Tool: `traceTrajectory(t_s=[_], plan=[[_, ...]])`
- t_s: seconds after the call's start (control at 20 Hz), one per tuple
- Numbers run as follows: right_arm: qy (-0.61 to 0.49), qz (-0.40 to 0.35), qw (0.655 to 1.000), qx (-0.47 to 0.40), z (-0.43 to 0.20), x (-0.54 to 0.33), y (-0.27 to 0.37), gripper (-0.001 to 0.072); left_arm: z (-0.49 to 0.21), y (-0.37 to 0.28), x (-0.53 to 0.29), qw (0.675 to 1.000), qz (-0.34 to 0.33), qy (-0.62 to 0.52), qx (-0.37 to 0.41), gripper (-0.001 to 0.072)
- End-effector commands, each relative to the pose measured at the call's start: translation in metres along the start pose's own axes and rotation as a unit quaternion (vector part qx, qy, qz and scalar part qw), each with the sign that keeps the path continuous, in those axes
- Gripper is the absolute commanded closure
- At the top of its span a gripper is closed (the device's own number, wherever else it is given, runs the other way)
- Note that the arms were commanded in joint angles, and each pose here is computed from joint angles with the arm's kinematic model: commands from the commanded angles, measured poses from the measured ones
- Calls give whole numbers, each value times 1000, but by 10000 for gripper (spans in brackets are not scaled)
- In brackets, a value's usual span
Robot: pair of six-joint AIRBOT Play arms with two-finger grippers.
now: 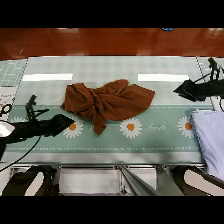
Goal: Fold the shirts.
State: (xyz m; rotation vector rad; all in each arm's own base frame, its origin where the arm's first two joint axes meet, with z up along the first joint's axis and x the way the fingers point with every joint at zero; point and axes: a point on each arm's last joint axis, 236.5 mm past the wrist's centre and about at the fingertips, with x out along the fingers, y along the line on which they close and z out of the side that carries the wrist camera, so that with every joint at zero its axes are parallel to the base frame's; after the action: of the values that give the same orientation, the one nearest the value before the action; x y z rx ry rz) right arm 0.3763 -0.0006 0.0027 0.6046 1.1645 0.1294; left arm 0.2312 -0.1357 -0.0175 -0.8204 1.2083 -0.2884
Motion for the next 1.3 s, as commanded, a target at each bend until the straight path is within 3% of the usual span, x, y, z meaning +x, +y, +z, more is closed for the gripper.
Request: traceTrajectory(t_s=[0.0,0.2,0.4,0.55,0.6,0.65,0.7,0.85,1.25], plan=[[1,20,999,35,-21,12,-12,303,-5,-10,42,999,-24,-10,-39,199],[-8,31,999,33,-17,12,-7,303,-24,-8,97,999,15,29,-29,199],[2,33,999,26,-22,12,-6,303,-15,-32,132,998,22,42,29,199],[4,33,999,25,-23,12,-6,303,-6,-40,153,997,27,61,26,200],[4,33,999,23,-23,12,-6,303,-7,-40,158,996,29,77,23,280],[5,32,999,23,-23,13,-7,303,-11,-41,160,994,27,99,33,621],[10,33,999,27,-25,16,-8,303,-14,-45,159,991,19,113,63,693],[51,55,996,52,-37,38,-9,304,-9,-51,148,989,4,119,82,692],[104,66,992,21,-42,119,27,304,44,-76,98,995,-37,37,90,692]])
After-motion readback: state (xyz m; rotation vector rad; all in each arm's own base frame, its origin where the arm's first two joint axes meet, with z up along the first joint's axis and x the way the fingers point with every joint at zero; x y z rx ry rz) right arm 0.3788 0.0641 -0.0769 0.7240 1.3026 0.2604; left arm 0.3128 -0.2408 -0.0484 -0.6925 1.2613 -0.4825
